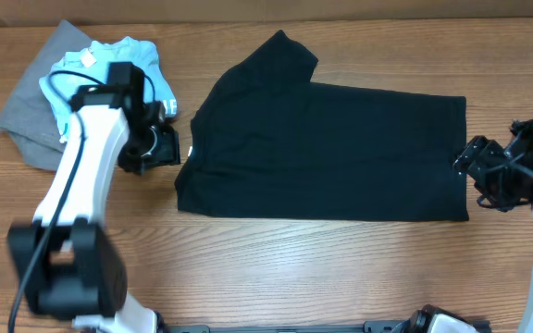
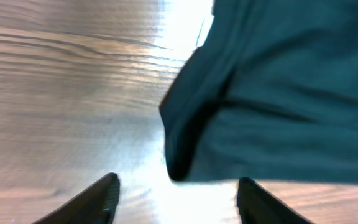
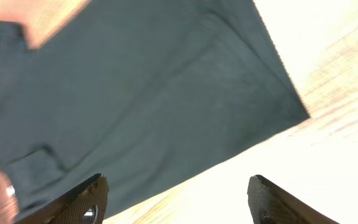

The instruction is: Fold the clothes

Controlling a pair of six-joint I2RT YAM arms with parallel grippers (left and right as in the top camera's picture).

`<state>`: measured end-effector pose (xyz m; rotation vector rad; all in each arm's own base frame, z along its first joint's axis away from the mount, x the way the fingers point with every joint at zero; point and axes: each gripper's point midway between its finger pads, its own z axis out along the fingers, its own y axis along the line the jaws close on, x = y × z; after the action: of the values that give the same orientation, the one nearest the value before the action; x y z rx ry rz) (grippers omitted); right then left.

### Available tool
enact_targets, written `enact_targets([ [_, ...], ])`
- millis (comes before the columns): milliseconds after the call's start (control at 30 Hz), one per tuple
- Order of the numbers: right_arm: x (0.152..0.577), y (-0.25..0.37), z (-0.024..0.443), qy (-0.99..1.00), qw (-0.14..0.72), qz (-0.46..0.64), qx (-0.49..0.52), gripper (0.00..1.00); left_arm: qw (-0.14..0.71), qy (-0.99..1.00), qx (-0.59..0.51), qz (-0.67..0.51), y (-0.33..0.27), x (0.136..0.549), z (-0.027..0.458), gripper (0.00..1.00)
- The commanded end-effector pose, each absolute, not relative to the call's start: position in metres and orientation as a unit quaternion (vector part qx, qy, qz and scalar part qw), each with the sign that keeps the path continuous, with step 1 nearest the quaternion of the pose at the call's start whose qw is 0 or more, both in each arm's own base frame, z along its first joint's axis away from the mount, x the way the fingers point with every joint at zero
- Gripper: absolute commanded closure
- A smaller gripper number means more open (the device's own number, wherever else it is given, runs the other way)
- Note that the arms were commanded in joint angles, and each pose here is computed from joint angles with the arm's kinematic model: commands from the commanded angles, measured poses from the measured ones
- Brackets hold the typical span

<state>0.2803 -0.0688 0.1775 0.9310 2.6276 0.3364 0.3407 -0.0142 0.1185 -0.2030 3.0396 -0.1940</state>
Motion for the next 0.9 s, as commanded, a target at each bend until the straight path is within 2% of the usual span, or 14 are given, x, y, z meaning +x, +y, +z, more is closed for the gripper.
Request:
enact_targets([
  [0, 0.280, -0.082, 0.136, 0.926, 0.096, 0.087, 0.356, 0.22, 0.100, 0.991, -0.057, -0.063, -0.016, 0.332, 0.164, 0.29],
  [133, 0.281, -0.082, 0.086, 0.927, 0.016, 0.089, 0.364, 0.22, 0.051, 0.994, -0.067, -0.065, -0.017, 0.307, 0.159, 0.28],
  [300, 0.268, -0.082, 0.040, 0.918, -0.074, 0.079, 0.381, 0.25, 0.006, 0.992, -0.105, -0.063, -0.018, 0.286, 0.118, 0.29],
  [500, 0.246, -0.094, 0.006, 0.897, -0.101, 0.054, 0.427, 0.27, -0.019, 0.989, -0.131, -0.060, -0.018, 0.270, 0.080, 0.29],
  [600, 0.238, -0.103, -0.008, 0.879, -0.091, 0.062, 0.464, 0.41, -0.010, 0.990, -0.130, -0.059, -0.017, 0.271, 0.067, 0.28],
  [700, 0.240, -0.105, -0.015, 0.865, -0.075, 0.099, 0.486, 0.73, 0.001, 0.990, -0.129, -0.060, -0.017, 0.274, 0.059, 0.27],
  [767, 0.233, -0.110, -0.015, 0.861, -0.081, 0.094, 0.494, 0.87, 0.013, 0.990, -0.128, -0.061, -0.017, 0.279, 0.056, 0.27],
  [867, 0.217, -0.112, -0.011, 0.855, -0.106, 0.079, 0.501, 0.96, 0.024, 0.990, -0.127, -0.062, -0.017, 0.284, 0.056, 0.27],
])
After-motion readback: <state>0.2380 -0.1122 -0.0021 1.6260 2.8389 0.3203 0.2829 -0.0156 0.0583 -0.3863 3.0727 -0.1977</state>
